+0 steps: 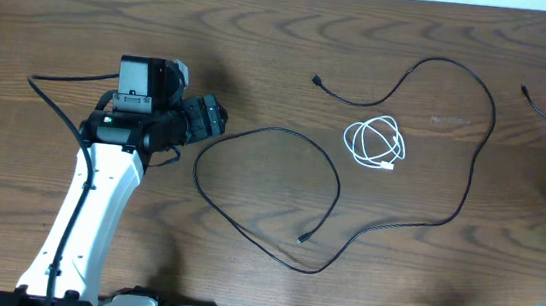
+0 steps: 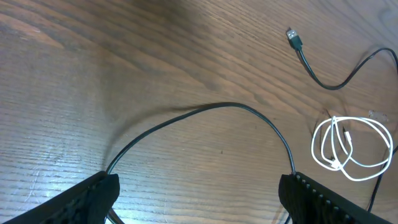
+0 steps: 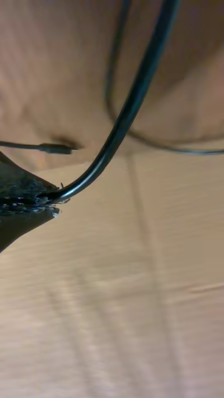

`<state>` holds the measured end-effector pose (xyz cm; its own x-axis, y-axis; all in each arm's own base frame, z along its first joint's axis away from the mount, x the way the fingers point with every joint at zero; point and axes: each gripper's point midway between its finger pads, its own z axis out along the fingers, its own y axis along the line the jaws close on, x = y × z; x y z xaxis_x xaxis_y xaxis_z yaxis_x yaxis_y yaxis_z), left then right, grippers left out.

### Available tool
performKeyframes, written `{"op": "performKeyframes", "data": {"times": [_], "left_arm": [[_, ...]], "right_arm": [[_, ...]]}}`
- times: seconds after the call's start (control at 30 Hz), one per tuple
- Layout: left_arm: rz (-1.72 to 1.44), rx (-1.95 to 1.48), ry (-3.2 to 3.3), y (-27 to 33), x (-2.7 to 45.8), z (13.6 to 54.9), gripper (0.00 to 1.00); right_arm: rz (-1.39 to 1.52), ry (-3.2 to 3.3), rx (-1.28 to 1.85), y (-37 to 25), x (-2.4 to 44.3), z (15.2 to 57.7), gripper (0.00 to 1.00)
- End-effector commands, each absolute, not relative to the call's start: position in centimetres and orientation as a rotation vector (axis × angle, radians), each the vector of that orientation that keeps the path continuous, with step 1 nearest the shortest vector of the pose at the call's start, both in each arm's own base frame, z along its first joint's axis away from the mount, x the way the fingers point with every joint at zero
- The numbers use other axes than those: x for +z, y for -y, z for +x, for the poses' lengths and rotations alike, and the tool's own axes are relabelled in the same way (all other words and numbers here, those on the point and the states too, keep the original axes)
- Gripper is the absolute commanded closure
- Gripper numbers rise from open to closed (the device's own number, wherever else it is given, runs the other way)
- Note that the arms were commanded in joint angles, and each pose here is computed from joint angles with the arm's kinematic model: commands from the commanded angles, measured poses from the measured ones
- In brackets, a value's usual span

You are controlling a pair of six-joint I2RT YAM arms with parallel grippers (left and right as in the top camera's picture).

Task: Untangle cables

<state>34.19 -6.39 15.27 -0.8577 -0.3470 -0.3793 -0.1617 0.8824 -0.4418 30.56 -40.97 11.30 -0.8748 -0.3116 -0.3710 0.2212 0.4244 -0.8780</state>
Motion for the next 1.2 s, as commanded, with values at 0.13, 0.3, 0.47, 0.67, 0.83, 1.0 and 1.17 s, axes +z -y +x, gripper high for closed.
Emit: {"op": "performKeyframes", "data": {"times": [0.13,0.3,0.47,0.67,0.83,1.0,1.17], "left_arm": [[-0.363,-0.536,-2.574,6.2,16.0,34.6,0.13],[-0.363,-0.536,-2.574,6.2,16.0,34.6,0.13],[-0.363,-0.536,-2.574,6.2,16.0,34.6,0.13],[-0.363,-0.536,-2.573,6.2,16.0,34.6,0.13],[-0.363,-0.536,-2.574,6.2,16.0,34.6,0.13],[-0.363,-0.536,-2.574,6.2,16.0,34.5,0.13],[-0.363,-0.536,-2.574,6.2,16.0,34.6,0.13]], "right_arm": [[0.092,-2.260,-1.515,43.7,11.0,26.7,0.71],[0.267,-2.238,-1.399,43.3,10.0,26.6,0.01],[0.293,-2.340,-1.233,41.2,7.0,27.4,0.01],[0.301,-2.430,-0.861,37.1,3.0,29.1,0.01],[0.349,-2.441,-0.624,34.0,2.1,30.2,0.01],[0.378,-2.401,-0.550,32.5,4.8,30.7,0.01],[0.373,-2.278,-0.625,32.2,11.7,30.4,0.01]]}}
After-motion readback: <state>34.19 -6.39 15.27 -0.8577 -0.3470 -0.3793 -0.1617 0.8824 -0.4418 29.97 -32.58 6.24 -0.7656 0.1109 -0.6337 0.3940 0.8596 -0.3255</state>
